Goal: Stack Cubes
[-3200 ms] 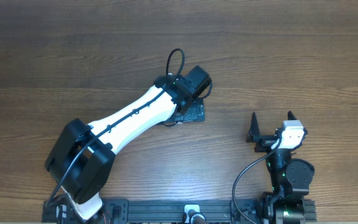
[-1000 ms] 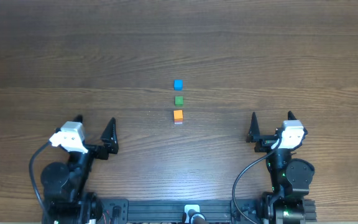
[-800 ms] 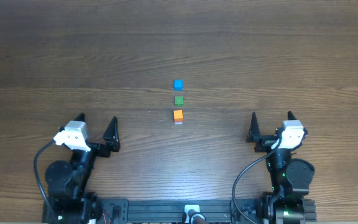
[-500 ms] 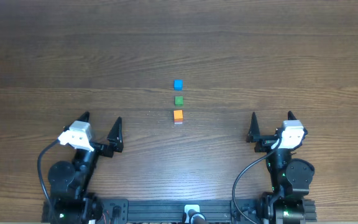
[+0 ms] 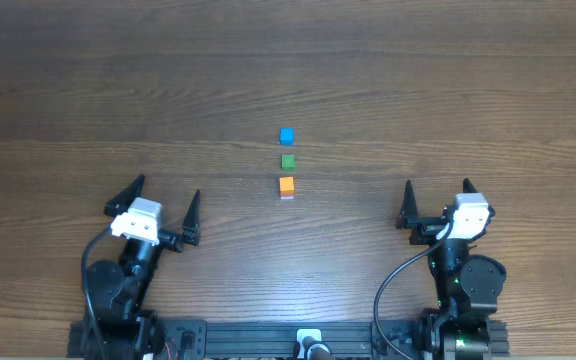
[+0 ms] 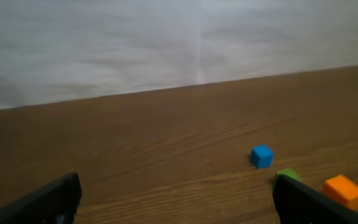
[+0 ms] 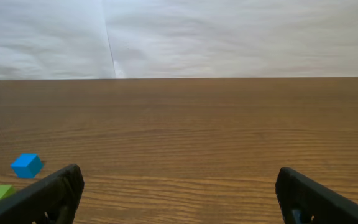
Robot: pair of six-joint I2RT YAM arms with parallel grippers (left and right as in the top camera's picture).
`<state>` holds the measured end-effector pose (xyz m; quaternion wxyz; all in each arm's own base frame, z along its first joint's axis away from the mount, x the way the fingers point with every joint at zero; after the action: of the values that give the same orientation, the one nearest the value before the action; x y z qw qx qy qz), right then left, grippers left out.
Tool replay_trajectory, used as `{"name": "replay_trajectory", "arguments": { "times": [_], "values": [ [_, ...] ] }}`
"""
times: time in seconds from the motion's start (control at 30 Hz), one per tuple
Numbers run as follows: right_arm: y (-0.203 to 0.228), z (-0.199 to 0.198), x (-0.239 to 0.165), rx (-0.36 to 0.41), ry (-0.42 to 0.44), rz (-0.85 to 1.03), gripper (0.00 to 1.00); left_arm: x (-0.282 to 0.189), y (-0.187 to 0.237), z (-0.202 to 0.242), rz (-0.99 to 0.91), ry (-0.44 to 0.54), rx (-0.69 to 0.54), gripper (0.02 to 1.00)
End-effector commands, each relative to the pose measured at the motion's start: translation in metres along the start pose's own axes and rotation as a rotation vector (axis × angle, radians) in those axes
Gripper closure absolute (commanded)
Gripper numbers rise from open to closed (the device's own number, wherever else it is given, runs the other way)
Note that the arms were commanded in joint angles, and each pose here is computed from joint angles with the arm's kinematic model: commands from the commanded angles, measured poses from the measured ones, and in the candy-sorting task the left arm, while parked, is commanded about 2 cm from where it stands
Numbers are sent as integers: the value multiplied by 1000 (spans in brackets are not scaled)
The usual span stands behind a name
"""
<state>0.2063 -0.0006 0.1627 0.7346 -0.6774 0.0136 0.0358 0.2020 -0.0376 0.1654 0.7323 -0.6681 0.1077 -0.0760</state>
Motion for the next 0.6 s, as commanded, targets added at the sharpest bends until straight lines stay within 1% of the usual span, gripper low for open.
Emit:
{"name": "replay_trajectory", "arguments": {
  "times": [0.03,0.6],
  "values": [
    [2,0,0,-2,1,-1,7,0,2,6,2,-28,53,23],
    [2,0,0,-2,1,-1,7,0,2,7,2,-33,52,20]
  ]
}}
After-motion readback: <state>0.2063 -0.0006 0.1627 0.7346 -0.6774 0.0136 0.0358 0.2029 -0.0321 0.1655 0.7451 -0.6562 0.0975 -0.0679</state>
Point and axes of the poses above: each gripper's point midway between its finger pads, its own x axis out along the fingers, its own z axis along the line the jaws close on, y = z × x, the point moved 4 cm from there along -x, back along the fingers, and after that the axes turned 3 degrees about x, right-handed, at the moved point
